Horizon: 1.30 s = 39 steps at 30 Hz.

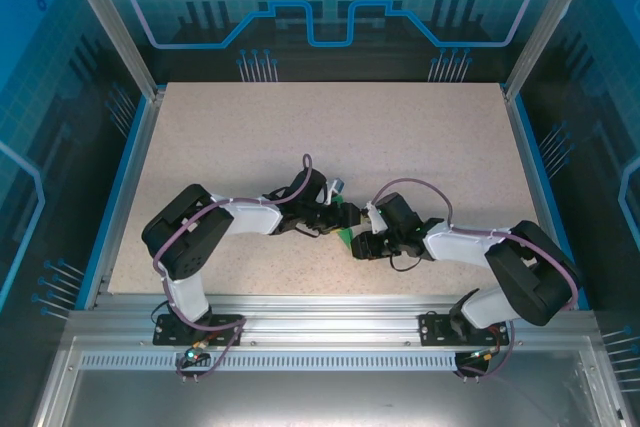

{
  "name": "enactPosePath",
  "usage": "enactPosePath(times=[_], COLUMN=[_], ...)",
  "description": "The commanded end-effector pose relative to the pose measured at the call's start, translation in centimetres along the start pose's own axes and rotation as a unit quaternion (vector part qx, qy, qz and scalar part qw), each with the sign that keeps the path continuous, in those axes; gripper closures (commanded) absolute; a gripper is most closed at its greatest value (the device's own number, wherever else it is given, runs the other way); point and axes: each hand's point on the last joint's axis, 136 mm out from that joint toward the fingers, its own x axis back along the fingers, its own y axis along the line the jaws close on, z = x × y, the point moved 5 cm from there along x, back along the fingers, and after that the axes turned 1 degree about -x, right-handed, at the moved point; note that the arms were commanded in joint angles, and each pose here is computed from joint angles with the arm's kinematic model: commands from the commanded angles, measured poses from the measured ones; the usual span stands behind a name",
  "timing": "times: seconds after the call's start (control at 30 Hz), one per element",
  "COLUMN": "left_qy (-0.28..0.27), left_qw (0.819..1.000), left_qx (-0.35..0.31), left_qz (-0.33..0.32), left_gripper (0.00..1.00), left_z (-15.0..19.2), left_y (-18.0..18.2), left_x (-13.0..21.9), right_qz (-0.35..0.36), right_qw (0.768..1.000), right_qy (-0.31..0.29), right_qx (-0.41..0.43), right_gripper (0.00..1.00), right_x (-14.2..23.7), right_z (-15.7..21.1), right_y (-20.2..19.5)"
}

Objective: Fold a paper plane with a square sheet of paper (pick it up from the middle)
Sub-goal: Fold the wing for the fifth time at the center of the table.

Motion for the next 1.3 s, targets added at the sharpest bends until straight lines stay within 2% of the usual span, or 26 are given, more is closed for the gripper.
enactPosePath(times=[0.0, 0.03, 0.17, 0.67, 0.8, 1.0, 1.27], left_qy=[-0.007, -0.007, -0.006, -0.009, -0.010, -0.013, -0.018], left_qw=[1.000, 1.000, 1.000, 1.000, 1.000, 1.000, 1.000], left_qx=[-0.020, -0.020, -0.019, -0.021, -0.020, -0.020, -0.010], left_qz=[0.007, 0.007, 0.007, 0.019, 0.019, 0.017, 0.012], left_gripper=[0.37, 0.37, 0.37, 0.37, 0.37, 0.40, 0.44], left_z=[-0.8, -0.8, -0.8, -0.8, -0.9, -1.0, -1.0], left_y=[-1.0, -1.0, -1.0, -1.6, -1.7, -1.7, -1.3], left_x=[-0.3, -0.3, -0.3, 0.0, 0.1, 0.2, 0.1], right_qz=[-0.013, -0.015, -0.017, 0.031, 0.017, -0.016, -0.050], right_qw=[0.999, 0.999, 0.999, 0.997, 0.998, 0.999, 0.998], right_qy=[0.014, 0.013, 0.012, 0.035, 0.024, -0.008, -0.022], right_qx=[0.027, 0.028, 0.033, 0.065, 0.063, 0.033, 0.019], right_gripper=[0.65, 0.61, 0.59, 0.62, 0.63, 0.70, 0.68], right_x=[0.0, 0.0, 0.1, -0.8, -0.7, 0.0, 0.7], right_z=[0.2, 0.2, 0.1, 0.4, 0.2, -0.1, -0.1], right_y=[1.2, 1.3, 1.5, 1.9, 2.3, 2.2, 1.7])
